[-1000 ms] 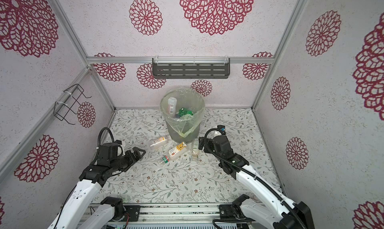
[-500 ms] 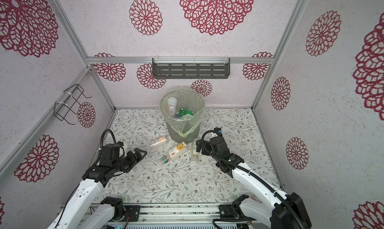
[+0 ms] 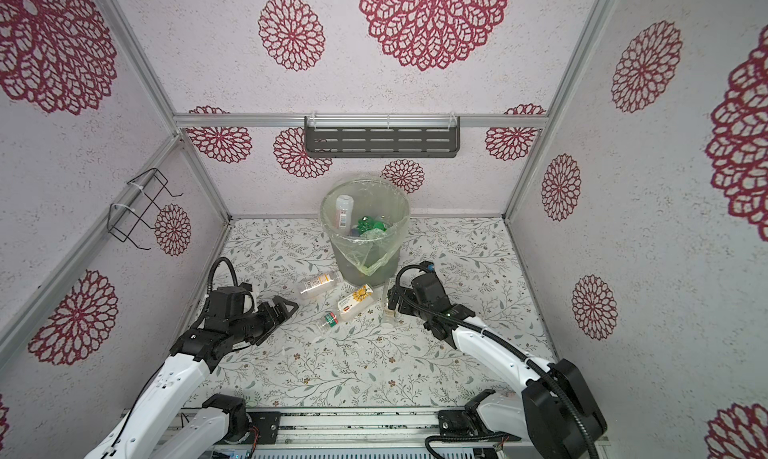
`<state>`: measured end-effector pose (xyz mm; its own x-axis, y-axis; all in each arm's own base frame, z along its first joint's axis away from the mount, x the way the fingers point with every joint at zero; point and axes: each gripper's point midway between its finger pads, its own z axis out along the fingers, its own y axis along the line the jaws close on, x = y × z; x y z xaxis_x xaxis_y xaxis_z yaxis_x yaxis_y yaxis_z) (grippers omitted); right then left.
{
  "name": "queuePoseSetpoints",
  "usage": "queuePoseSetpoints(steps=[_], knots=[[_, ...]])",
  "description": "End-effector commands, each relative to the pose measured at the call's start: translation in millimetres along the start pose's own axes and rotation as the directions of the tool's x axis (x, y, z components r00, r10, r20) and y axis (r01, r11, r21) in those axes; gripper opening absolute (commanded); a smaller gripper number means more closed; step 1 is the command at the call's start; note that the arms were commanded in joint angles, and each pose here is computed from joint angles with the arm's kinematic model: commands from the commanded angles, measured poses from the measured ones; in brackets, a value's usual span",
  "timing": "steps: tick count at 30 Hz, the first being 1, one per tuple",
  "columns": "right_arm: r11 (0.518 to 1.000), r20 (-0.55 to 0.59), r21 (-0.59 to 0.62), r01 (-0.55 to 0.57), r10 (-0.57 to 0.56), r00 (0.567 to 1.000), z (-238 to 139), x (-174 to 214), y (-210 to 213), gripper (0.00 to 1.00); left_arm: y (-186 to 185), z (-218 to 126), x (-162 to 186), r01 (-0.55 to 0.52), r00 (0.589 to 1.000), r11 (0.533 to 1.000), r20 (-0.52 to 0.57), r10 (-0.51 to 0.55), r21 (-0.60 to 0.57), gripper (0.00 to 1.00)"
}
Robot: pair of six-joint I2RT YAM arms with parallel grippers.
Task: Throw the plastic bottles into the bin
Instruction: 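Lower the right gripper around the clear green-label bottle and close it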
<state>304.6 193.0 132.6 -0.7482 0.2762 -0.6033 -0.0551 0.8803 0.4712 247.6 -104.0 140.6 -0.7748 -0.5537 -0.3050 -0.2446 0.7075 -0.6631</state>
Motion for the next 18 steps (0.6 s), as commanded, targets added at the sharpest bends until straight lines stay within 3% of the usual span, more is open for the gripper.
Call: queuePoseSetpoints(steps=[1, 18], knots=[[1.0, 0.003, -0.022, -0.016, 0.016, 1.0, 2.8, -2.5, 5.8, 0.98, -1.8, 2.9, -0.9, -0.018, 1.0, 1.0, 0.011, 0.018, -0.001, 0.97], [1.0, -0.081, 0.028, -0.014, 0.016, 0.997, 31.6, 14.6, 5.0, 0.93, -0.3, 14.7, 9.4, -0.08, 0.997, 0.995, -0.02, 0.079, -0.061, 0.97]])
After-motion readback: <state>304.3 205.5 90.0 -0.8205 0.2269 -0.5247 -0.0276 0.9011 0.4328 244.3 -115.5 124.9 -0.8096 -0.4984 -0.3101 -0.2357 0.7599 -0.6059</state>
